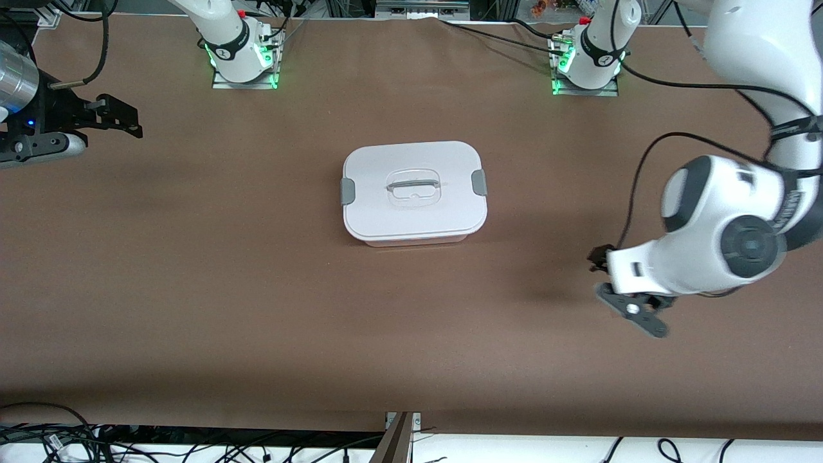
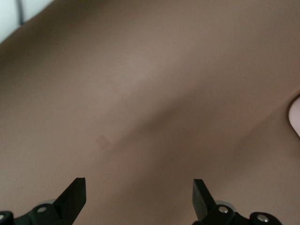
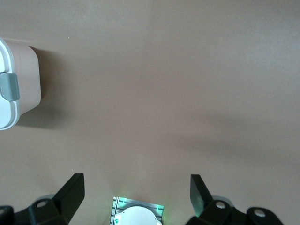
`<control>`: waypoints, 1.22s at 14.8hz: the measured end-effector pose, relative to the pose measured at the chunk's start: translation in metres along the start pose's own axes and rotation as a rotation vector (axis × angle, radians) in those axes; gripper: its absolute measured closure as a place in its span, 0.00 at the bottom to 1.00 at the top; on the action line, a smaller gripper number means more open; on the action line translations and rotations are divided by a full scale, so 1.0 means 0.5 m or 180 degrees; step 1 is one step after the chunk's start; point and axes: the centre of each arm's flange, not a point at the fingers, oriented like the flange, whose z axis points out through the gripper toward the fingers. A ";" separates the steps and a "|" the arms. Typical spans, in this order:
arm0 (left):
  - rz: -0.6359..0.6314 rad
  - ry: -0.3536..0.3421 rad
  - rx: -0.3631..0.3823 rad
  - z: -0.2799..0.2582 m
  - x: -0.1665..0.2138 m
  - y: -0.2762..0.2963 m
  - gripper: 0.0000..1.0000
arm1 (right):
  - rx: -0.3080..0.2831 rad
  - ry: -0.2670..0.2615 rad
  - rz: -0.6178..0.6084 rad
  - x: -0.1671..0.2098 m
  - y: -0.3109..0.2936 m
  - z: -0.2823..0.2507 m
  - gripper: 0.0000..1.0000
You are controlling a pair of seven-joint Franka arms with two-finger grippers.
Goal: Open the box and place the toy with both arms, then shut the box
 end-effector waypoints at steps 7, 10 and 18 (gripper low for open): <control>-0.1342 -0.0102 0.0250 -0.229 -0.175 -0.060 0.00 | 0.0000 -0.0008 0.0001 0.002 0.000 0.002 0.00; -0.1501 -0.0119 0.0088 -0.270 -0.228 -0.040 0.00 | 0.0000 -0.0009 0.0001 0.002 0.000 0.003 0.00; -0.1851 -0.0222 -0.0113 -0.265 -0.309 -0.030 0.00 | 0.0000 -0.0009 0.0000 0.002 0.000 0.003 0.00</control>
